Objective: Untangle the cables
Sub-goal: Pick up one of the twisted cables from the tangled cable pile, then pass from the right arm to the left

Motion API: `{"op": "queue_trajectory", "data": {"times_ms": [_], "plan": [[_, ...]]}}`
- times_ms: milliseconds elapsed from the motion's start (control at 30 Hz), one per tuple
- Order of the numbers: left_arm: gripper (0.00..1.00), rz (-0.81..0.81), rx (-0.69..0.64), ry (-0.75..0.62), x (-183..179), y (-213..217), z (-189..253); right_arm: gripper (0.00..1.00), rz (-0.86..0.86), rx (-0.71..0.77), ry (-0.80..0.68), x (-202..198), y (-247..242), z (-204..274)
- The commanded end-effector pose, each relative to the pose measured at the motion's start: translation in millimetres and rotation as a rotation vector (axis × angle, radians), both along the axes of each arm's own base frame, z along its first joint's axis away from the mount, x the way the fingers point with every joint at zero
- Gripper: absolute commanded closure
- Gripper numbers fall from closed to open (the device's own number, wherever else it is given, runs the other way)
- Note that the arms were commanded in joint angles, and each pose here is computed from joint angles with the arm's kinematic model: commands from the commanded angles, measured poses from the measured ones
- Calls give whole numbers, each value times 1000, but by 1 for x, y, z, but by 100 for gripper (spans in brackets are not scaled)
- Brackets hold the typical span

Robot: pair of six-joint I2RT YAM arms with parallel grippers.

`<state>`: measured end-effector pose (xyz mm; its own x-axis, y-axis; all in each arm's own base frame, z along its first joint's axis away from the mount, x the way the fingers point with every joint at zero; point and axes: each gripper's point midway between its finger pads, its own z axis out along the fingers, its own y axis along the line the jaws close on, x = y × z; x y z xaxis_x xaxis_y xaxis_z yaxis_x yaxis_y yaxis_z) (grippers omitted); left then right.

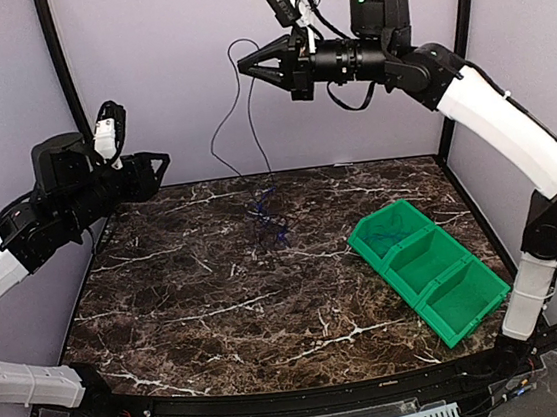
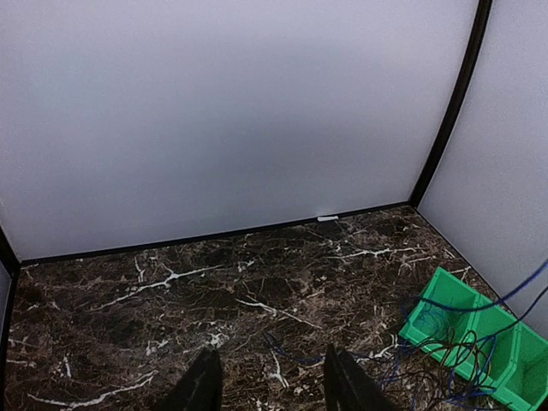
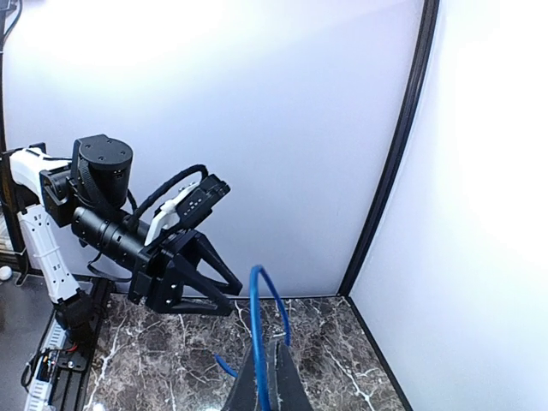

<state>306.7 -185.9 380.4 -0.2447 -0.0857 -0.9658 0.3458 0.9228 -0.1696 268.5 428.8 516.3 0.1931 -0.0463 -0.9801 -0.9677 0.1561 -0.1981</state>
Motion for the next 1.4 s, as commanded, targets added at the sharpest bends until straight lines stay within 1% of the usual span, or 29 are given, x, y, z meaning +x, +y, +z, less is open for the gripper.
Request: {"op": "queue_trajectory", "data": {"times_ms": [0, 33, 100, 133, 167, 200, 233, 267, 367, 533, 633, 733, 800, 833, 933, 1000, 1133, 1300, 1367], "plan": [[50, -120, -69, -35, -10, -18, 9, 100, -36, -66, 29, 17, 10, -29], [46, -130, -62, -26, -10, -20, 6, 100, -39, -64, 26, 18, 10, -28], [42, -181, -46, -8, -14, -28, 1, 100, -31, -69, 33, 19, 12, -33], [37, -212, -39, -11, -16, -33, -1, 100, -20, -76, 40, 19, 15, -37], [35, -284, -48, -15, -23, -43, 0, 100, -12, -82, 50, 19, 17, -42], [29, -328, -57, -29, -27, -49, 0, 100, -5, -88, 62, 19, 18, -46], [27, -400, -73, -35, -36, -58, 2, 100, 4, -97, 76, 19, 21, -52], [23, -431, -88, -56, -38, -63, 4, 100, 20, -107, 92, 18, 23, -59], [21, -533, -120, -99, -48, -77, 8, 100, 56, -132, 136, 16, 31, -76], [20, -614, -126, -125, -52, -92, -8, 100, 91, -146, 165, 10, 40, -89], [20, -639, -141, -165, -53, -100, -7, 100, 117, -147, 179, 5, 45, -92], [26, -614, -122, -183, -45, -105, -13, 100, 135, -146, 188, 1, 51, -93], [28, -528, -88, -215, -34, -100, -15, 100, 142, -145, 196, 0, 53, -93], [29, -526, -78, -244, -35, -101, -15, 100, 145, -144, 200, -1, 55, -93], [30, -525, -67, -258, -31, -106, -18, 100, 157, -144, 213, -4, 58, -95], [34, -542, -54, -250, -30, -113, -24, 100, 162, -141, 223, -5, 60, -95], [45, -579, -49, -241, -29, -125, -31, 100, 158, -138, 232, -3, 61, -95], [58, -552, -67, -215, -21, -127, -38, 100, 161, -135, 235, -5, 60, -94], [70, -559, -77, -218, -21, -129, -37, 100, 162, -135, 237, -5, 60, -94]]}}
